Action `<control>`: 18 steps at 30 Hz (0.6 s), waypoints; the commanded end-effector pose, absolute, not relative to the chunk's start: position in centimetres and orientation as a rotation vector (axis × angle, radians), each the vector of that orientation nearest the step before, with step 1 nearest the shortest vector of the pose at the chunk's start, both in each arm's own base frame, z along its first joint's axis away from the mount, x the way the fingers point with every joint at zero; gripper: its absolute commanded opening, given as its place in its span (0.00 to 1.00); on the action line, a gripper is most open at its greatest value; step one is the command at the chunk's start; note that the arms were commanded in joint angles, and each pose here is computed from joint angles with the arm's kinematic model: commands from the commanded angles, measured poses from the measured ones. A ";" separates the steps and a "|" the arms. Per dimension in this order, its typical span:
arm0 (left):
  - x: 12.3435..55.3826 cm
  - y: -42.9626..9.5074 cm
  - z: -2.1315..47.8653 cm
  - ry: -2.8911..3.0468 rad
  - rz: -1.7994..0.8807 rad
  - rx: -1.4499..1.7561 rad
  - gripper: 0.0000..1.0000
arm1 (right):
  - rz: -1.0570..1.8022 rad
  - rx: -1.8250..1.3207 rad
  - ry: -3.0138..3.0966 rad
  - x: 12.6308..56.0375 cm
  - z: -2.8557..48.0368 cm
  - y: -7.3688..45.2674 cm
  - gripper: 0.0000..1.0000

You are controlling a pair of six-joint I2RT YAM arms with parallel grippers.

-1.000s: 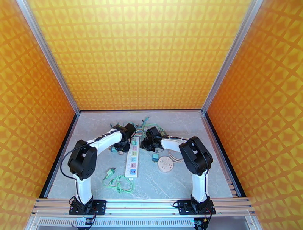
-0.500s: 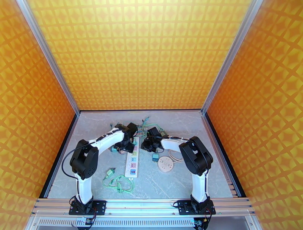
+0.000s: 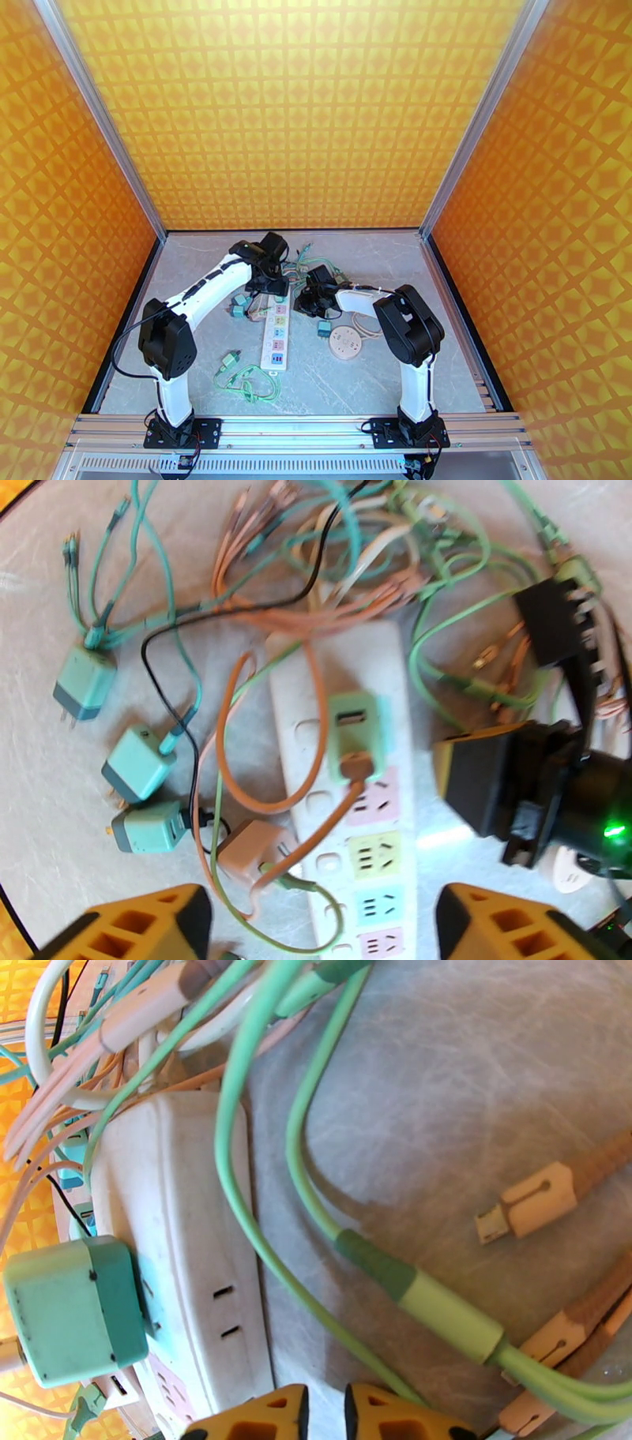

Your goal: Pull the plug off the socket

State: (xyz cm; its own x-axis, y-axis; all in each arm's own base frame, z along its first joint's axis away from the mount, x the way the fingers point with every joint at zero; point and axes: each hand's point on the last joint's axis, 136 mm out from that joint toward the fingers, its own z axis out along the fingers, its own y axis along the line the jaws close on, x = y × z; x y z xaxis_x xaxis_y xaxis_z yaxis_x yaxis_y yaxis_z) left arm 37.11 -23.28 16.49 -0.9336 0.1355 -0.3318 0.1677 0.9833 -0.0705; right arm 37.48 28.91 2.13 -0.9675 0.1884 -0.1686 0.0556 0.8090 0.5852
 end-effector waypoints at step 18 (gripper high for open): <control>39.7 -23.9 12.9 2.831 -0.227 0.101 0.59 | 0.827 0.197 2.819 36.7 1.0 27.9 0.21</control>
State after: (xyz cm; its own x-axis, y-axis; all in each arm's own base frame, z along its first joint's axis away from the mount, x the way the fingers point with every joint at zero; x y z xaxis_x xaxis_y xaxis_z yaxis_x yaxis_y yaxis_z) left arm 39.55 -23.83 14.46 -0.9428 0.0397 -0.3310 0.0904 0.9861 -0.1391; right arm 37.48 28.92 2.14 -0.9675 0.1883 -0.1686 0.0553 0.8088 0.5855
